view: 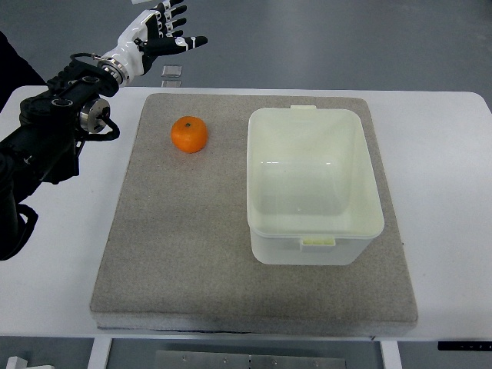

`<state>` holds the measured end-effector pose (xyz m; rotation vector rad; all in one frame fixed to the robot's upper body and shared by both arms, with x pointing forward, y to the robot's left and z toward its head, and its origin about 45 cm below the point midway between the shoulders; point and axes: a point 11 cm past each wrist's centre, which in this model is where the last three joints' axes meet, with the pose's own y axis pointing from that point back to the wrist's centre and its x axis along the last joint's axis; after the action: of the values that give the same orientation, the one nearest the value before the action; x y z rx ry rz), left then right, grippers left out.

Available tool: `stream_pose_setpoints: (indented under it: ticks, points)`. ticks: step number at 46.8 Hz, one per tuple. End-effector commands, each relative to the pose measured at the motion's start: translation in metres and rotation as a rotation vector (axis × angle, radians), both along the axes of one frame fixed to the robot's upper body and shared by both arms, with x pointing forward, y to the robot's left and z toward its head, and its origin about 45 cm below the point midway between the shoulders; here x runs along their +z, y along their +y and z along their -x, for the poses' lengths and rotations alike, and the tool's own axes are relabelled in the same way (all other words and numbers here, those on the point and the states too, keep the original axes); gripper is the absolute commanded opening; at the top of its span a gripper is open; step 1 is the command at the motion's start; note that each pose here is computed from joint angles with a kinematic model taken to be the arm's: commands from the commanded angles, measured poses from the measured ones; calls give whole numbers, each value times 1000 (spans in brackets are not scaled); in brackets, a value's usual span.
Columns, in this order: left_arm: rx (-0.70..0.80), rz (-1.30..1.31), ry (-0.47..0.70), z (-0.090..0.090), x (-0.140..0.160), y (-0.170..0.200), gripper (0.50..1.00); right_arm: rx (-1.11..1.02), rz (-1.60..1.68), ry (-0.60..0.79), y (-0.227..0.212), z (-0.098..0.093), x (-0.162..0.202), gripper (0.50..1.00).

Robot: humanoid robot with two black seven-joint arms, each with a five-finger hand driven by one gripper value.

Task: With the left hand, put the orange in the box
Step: 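Swing the left hand over the mat toward the orange, then lower the left hand around the orange and position fingers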

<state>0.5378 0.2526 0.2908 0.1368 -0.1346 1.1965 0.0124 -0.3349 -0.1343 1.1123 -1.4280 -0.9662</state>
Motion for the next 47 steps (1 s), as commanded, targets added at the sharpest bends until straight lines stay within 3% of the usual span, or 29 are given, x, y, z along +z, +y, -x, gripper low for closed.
stream_pose_setpoints:
  ticks: [1, 17, 25, 37, 42, 47]
  points:
    - [-66, -116, 11, 1, 0, -1, 984, 0, 0, 0, 0, 0, 0, 944]
    - [-223, -523, -16, 0, 24, 8, 975, 0, 1, 0, 0, 0, 0, 944]
    - [-374, -659, -66, 7, 27, -13, 969, 0, 0, 0, 0, 0, 0, 944]
    - [-661, -925, -95, 31, 2, -40, 943, 0, 0, 0, 0, 0, 0, 944]
    - [-699, -1010, -92, 34, -1, -36, 906, 0, 0, 0, 0, 0, 0, 944]
    - [-694, -1056, -115, 31, 6, -34, 906, 0, 0, 0, 0, 0, 0, 944]
